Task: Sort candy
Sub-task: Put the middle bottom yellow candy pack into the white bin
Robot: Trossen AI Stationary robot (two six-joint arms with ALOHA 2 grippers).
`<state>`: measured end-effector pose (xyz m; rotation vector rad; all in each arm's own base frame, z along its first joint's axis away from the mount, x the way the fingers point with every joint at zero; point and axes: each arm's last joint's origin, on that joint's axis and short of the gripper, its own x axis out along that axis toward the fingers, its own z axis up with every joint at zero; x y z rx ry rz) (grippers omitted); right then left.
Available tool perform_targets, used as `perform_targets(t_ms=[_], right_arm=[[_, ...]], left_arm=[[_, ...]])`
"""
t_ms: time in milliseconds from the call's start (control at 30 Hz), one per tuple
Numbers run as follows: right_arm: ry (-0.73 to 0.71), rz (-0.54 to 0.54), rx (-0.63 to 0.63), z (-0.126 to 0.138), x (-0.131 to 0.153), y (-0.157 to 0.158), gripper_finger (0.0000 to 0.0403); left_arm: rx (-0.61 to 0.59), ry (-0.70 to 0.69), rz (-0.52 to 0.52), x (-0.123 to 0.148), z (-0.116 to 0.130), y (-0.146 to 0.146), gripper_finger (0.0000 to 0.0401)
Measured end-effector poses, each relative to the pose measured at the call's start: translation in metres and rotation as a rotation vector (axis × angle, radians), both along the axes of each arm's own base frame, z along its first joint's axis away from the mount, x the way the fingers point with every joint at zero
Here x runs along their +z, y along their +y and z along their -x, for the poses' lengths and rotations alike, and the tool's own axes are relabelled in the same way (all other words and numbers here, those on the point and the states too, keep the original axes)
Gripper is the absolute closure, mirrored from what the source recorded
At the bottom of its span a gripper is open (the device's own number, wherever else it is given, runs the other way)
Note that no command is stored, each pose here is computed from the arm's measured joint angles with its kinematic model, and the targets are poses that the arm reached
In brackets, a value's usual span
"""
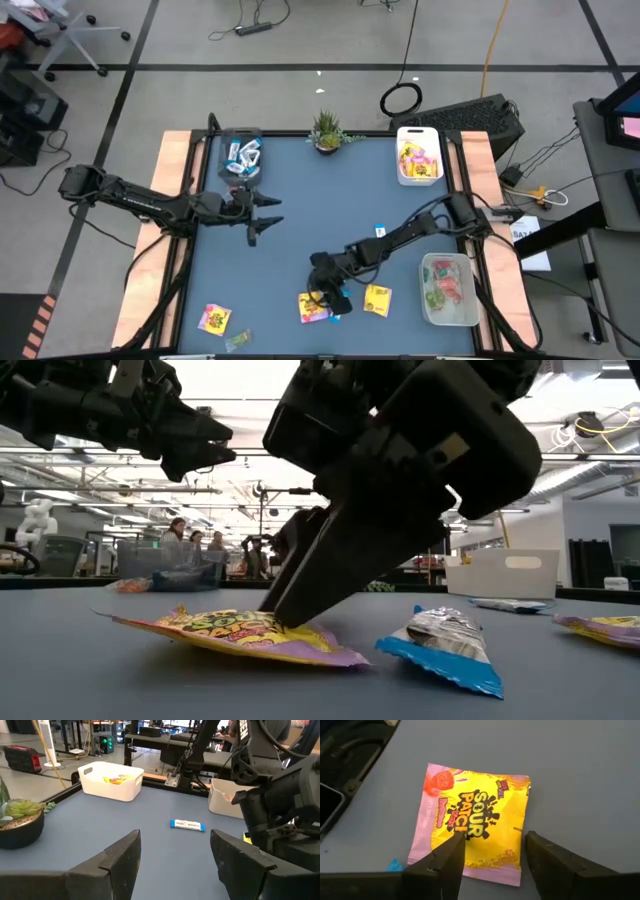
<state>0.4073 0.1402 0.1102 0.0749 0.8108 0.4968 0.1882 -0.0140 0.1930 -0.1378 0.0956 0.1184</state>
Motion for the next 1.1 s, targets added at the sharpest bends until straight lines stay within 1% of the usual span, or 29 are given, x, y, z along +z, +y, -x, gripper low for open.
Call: perform_targets(t_ms=[67, 133, 200, 333, 400, 433, 533, 567, 700, 767, 867, 900, 967, 1033, 1100], right_arm=[[0.015, -0.023, 0.007, -0.001, -0.003, -0.002, 0.0222], [0.018, -0.027, 0.005, -0.001, -0.004, -0.003, 0.0247], [0.016, -0.022, 0.005, -0.002, -0.004, -0.004, 0.0281], [0.017, -0.022, 0.005, -0.002, -0.004, -0.006, 0.0362], [0.009, -0.008, 0.014, -0.001, 0.000, -0.006, 0.0390], [0.005, 0.004, 0.017, -0.001, 0.002, -0.006, 0.0394], [0.020, 0.042, 0.021, 0.005, 0.014, -0.008, 0.0388], [0.014, 0.074, 0.006, 0.007, 0.021, -0.009, 0.0388], [0.038, 0.284, -0.110, 0.024, 0.053, -0.023, 0.0400], [0.077, 0.384, -0.168, 0.036, 0.069, -0.032, 0.0400], [0.122, 0.566, -0.304, 0.056, 0.095, -0.050, 0.0401], [0.133, 0.612, -0.351, 0.063, 0.102, -0.058, 0.0402], [0.157, 0.651, -0.426, 0.079, 0.113, -0.076, 0.0402], [0.169, 0.651, -0.502, 0.098, 0.122, -0.094, 0.0402], [0.159, 0.645, -0.606, 0.121, 0.131, -0.112, 0.0402]], left_arm=[[-0.001, 0.001, -0.005, 0.000, 0.000, 0.000, 0.0157], [-0.001, 0.000, -0.005, 0.000, 0.000, 0.000, 0.0157], [-0.001, 0.001, -0.005, 0.000, 0.000, 0.000, 0.0157], [-0.001, 0.000, -0.005, 0.000, 0.000, 0.000, 0.0157], [-0.001, 0.001, -0.005, 0.000, 0.000, 0.000, 0.0157], [-0.001, 0.001, -0.005, 0.000, 0.000, 0.000, 0.0157], [-0.001, 0.001, -0.005, 0.000, 0.000, 0.000, 0.0157], [-0.001, 0.001, -0.004, 0.000, 0.000, 0.000, 0.0157], [-0.001, 0.008, -0.004, -0.001, 0.000, 0.000, 0.0157], [-0.001, 0.010, -0.004, -0.001, 0.000, 0.000, 0.0157], [-0.001, 0.009, -0.005, -0.001, 0.000, 0.000, 0.0157], [-0.001, 0.009, -0.005, -0.001, 0.000, 0.000, 0.0157], [-0.001, 0.008, -0.005, -0.001, 0.000, 0.000, 0.0157], [-0.001, 0.008, -0.004, -0.001, 0.000, 0.000, 0.0157], [-0.001, 0.008, -0.005, -0.001, 0.000, 0.000, 0.0157]])
